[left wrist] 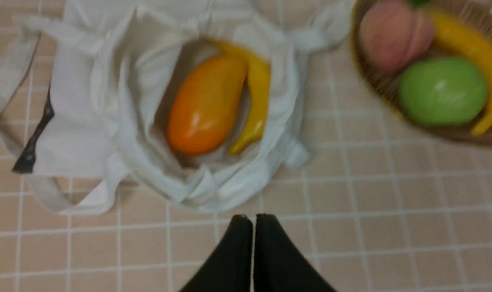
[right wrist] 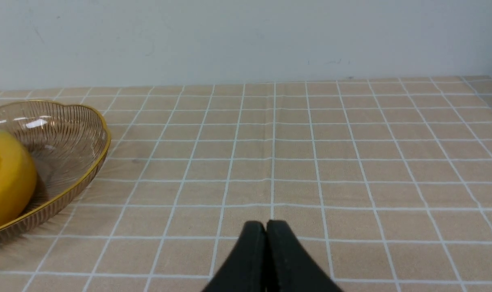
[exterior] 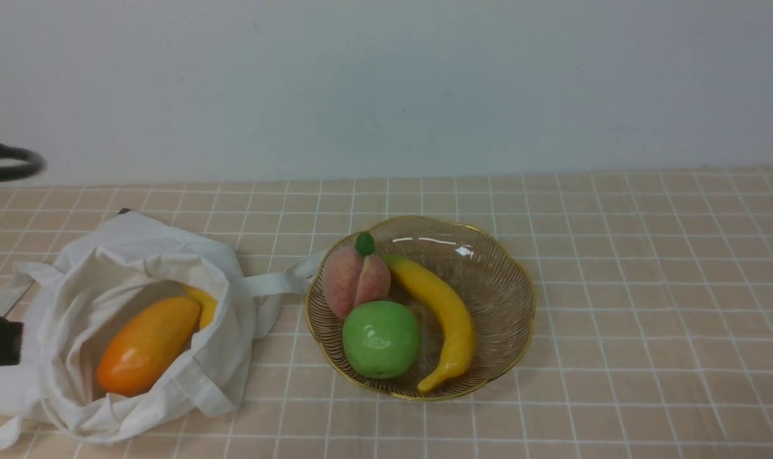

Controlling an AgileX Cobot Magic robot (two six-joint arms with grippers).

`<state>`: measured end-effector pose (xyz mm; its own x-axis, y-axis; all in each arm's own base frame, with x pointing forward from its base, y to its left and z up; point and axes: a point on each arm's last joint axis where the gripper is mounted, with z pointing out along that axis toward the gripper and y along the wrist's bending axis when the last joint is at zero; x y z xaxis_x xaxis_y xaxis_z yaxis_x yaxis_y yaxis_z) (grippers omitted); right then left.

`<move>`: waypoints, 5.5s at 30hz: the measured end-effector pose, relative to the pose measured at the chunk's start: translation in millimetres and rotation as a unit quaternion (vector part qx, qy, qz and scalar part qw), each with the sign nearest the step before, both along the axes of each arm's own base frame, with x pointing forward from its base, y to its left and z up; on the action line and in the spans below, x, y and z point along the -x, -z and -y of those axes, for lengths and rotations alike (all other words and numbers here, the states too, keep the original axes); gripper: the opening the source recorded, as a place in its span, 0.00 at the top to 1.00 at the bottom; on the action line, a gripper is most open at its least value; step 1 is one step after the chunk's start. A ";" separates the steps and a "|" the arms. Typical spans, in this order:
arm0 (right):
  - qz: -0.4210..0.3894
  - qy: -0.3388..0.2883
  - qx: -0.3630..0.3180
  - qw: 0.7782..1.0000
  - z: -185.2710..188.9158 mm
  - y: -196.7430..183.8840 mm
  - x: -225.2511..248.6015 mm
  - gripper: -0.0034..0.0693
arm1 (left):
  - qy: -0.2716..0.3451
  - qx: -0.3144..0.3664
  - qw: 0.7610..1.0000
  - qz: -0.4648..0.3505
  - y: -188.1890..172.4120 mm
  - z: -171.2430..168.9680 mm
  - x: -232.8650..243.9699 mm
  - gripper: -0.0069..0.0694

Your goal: Take the fruit out of the bag on the brown coffee tablecloth and place them on the plate.

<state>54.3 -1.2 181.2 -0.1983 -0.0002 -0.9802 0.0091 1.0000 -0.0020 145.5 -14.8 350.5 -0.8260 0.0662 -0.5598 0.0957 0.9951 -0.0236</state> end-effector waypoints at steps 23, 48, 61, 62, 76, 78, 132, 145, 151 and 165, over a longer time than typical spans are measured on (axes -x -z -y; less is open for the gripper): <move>0.000 0.000 0.000 1.000 0.0 0.0 0.0 0.98 | 0.078 -0.093 0.987 -0.105 132.7 6.3 -156.2 0.05; 0.000 0.000 0.000 1.000 0.0 0.0 0.0 0.98 | 0.009 -0.062 0.993 -0.100 60.3 6.1 -162.0 0.21; 0.000 0.000 0.000 1.000 0.0 0.0 0.0 0.98 | 0.223 0.107 0.963 0.102 63.1 191.3 -176.7 0.21; 0.000 0.000 0.000 1.000 0.0 0.0 0.0 0.98 | 0.229 0.108 0.964 0.081 81.0 208.2 -183.6 0.21; 0.000 0.000 0.000 1.000 0.0 0.0 0.0 0.98 | 0.205 0.106 0.972 -0.050 145.1 252.4 -224.7 0.04; 0.000 0.000 0.000 1.000 0.0 0.0 0.0 0.98 | 0.210 0.086 0.973 -0.051 128.9 247.0 -227.7 0.01; -0.001 -0.003 0.000 1.000 -0.3 0.1 -0.1 0.98 | 0.091 0.070 0.900 0.421 126.6 0.5 98.9 0.92; -0.001 -0.003 0.000 1.000 -0.3 0.1 -0.1 0.98 | 0.010 0.014 0.942 0.334 179.1 -8.1 93.1 0.92; -0.001 -0.003 0.000 1.000 -0.3 0.1 -0.1 0.98 | 0.027 0.014 0.942 0.334 179.2 -6.7 93.3 0.92; -0.001 -0.003 0.000 1.000 -0.3 0.1 -0.1 0.98 | 0.027 0.013 0.942 0.334 179.2 -6.7 93.3 0.92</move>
<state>54.4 -0.9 181.2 -0.1994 -0.0016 -0.9799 0.0038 1.0000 -0.0024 52.3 -8.0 171.4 -0.2838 0.0782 -0.9557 0.1488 0.9882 0.0367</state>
